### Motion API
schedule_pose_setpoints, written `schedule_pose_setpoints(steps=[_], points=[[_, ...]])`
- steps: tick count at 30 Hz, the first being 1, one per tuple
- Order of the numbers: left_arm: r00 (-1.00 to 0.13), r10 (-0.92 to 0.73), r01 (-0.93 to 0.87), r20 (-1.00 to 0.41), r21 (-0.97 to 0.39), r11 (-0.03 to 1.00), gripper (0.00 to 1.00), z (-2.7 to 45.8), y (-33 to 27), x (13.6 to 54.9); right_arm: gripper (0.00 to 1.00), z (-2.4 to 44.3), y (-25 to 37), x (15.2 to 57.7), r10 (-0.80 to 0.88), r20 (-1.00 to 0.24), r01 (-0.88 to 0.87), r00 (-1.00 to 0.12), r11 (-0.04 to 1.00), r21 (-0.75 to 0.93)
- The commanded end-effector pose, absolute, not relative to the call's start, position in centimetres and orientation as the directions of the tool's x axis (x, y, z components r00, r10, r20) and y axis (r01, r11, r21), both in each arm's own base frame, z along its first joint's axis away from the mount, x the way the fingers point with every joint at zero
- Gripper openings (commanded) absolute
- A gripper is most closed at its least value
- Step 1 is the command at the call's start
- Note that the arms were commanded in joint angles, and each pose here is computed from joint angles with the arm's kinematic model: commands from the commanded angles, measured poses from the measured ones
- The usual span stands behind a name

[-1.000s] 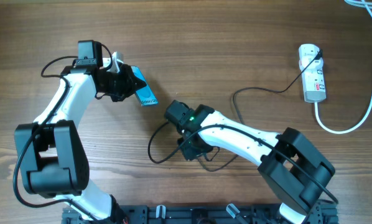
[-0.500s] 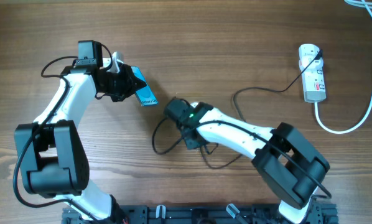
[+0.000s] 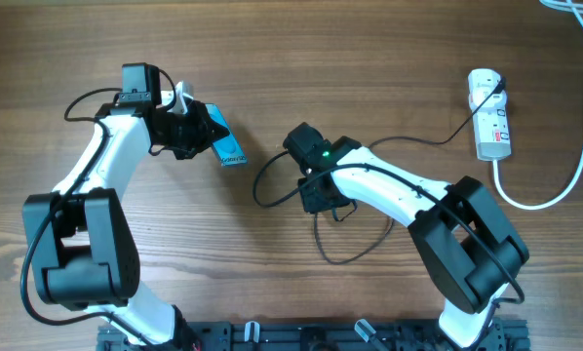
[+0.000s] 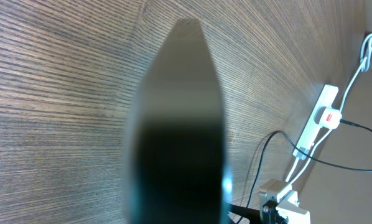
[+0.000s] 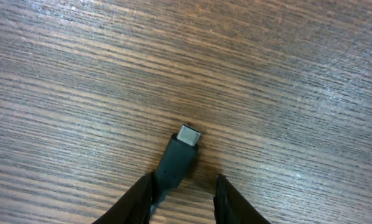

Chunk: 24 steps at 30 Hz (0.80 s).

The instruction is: Plug charger to phone and switch on socket

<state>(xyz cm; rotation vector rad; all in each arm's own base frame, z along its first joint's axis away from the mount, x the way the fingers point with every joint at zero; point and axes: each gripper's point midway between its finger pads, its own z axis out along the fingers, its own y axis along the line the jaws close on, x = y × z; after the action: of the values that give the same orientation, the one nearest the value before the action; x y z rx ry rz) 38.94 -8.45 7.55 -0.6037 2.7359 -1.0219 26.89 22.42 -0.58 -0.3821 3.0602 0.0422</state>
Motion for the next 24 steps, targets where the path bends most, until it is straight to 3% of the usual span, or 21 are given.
schedule_pose_setpoints(steps=[1,3,5,6,8,9,12,15,18,20,21,23,24], points=[[-0.903,-0.43,-0.318,-0.006,-0.665,0.676,0.04,7.8,-8.4,39.0,0.33,-2.9,22.2,24.5,-0.247,0.062,-0.244,-0.967,0.968,0.052],[-0.903,-0.43,-0.318,-0.006,-0.665,0.676,0.04,7.8,-8.4,39.0,0.18,-2.9,22.5,24.2,-0.248,0.07,-0.243,-0.966,0.967,0.075],[-0.903,-0.43,-0.318,-0.006,-0.665,0.676,0.04,7.8,-8.4,39.0,0.13,-2.9,22.6,24.2,-0.248,0.073,-0.242,-0.966,0.967,0.082],[-0.903,-0.43,-0.318,-0.006,-0.665,0.676,0.04,7.8,-8.4,39.0,0.04,-2.9,22.7,24.3,-0.252,0.067,-0.246,-0.965,0.966,0.081],[-0.903,-0.43,-0.318,-0.006,-0.665,0.676,0.04,7.8,-8.4,39.0,0.04,-3.0,22.1,25.6,-0.249,0.014,-0.249,-0.968,0.968,0.026],[-0.903,-0.431,-0.318,-0.006,-0.665,0.676,0.04,7.8,-8.4,39.0,0.04,-2.9,22.4,27.4,-0.311,-0.066,-0.312,-0.948,0.95,0.002],[-0.903,-0.431,-0.318,-0.006,-0.665,0.676,0.04,7.8,-8.4,39.0,0.04,-2.7,24.4,28.2,-0.486,-0.131,-0.497,-0.864,0.865,0.065],[-0.903,-0.431,-0.318,-0.006,-0.665,0.676,0.04,7.8,-8.4,39.0,0.05,-2.8,24.4,27.9,-0.482,-0.122,-0.492,-0.868,0.868,0.07],[-0.903,-0.43,-0.318,-0.006,-0.665,0.676,0.04,7.8,-8.4,39.0,0.22,-2.8,24.1,27.1,-0.479,-0.083,-0.485,-0.874,0.871,0.083],[-0.903,-0.43,-0.317,-0.007,-0.665,0.676,0.04,7.8,-8.4,39.0,0.23,-2.8,24.2,26.9,-0.479,-0.079,-0.485,-0.874,0.869,0.097],[-0.903,-0.43,-0.317,-0.007,-0.664,0.677,0.04,7.8,-8.4,39.0,0.29,-2.8,24.2,26.9,-0.48,-0.08,-0.486,-0.874,0.869,0.096],[-0.902,-0.431,-0.318,-0.008,-0.662,0.678,0.04,7.8,-8.4,39.0,0.27,-2.8,24.2,26.9,-0.434,-0.075,-0.44,-0.898,0.892,0.1],[-0.902,-0.431,-0.318,-0.008,-0.662,0.678,0.04,7.8,-8.4,39.0,0.21,-2.8,24.2,26.9,-0.409,-0.072,-0.414,-0.91,0.904,0.102]])
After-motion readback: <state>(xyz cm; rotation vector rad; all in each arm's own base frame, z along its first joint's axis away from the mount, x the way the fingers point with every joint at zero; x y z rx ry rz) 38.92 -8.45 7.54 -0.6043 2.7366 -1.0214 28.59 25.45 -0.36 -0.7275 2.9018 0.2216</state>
